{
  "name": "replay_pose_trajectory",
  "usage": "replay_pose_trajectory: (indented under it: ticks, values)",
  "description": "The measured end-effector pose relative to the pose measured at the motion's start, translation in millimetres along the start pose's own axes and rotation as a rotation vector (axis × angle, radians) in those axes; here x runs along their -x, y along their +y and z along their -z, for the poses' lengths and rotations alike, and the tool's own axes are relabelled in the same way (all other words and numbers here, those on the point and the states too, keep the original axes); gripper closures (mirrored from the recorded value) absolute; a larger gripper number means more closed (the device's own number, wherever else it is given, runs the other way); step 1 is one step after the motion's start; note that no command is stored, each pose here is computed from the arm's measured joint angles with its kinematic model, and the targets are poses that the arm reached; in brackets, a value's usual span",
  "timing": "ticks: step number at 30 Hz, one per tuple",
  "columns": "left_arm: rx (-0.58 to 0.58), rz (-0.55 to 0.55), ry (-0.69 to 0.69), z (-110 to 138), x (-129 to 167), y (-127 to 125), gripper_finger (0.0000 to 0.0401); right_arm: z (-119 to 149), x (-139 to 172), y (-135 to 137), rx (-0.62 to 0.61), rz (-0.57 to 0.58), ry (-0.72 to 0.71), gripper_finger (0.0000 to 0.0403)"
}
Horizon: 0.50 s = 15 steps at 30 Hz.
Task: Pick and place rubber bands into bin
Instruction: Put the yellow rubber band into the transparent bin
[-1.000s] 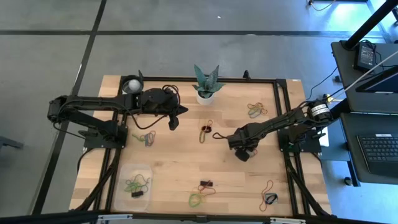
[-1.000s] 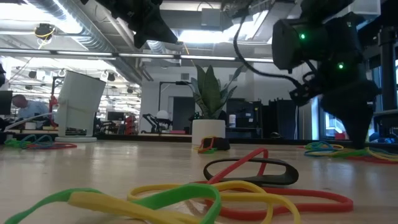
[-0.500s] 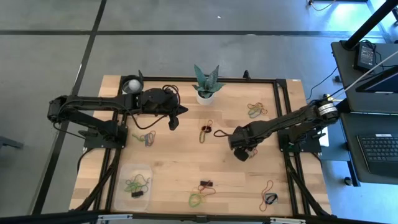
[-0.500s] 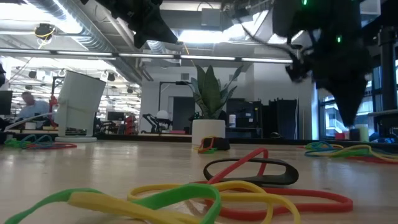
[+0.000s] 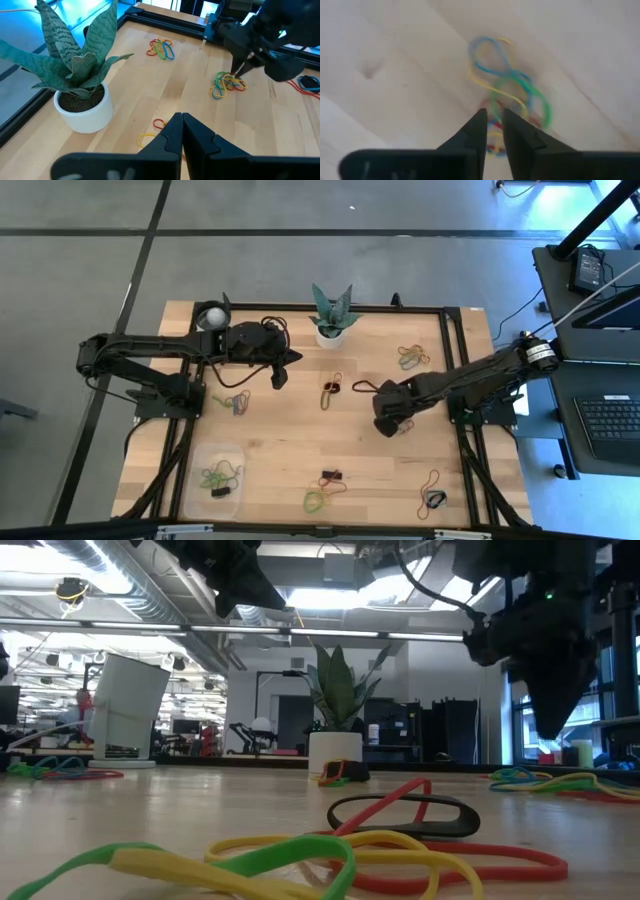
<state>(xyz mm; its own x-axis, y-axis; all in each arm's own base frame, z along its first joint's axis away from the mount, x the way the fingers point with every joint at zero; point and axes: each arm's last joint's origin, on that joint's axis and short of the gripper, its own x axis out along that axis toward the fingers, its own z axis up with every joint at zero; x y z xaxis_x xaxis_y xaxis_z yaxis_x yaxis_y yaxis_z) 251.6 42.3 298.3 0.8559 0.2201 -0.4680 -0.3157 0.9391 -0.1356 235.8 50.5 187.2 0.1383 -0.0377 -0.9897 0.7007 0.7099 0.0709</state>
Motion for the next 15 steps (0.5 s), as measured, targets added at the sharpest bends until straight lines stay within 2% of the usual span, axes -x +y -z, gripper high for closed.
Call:
replay_pose_trajectory:
  ticks: [3,9,15]
  values:
    - [0.0,0.0,0.0,0.0,0.0,0.0,0.0398,-0.2,-8.0,1.3,0.119,-0.045,-0.033,0.0318]
    - [0.011,0.0,0.0,0.0,0.0,0.0,0.0398,2.5,-14.0,-2.2,0.358,-0.033,-0.032,0.0313]
    - [0.025,0.004,0.001,0.2,0.1,-1.2,0.0398,7.3,-21.8,-8.6,0.508,-0.008,-0.009,0.0312]
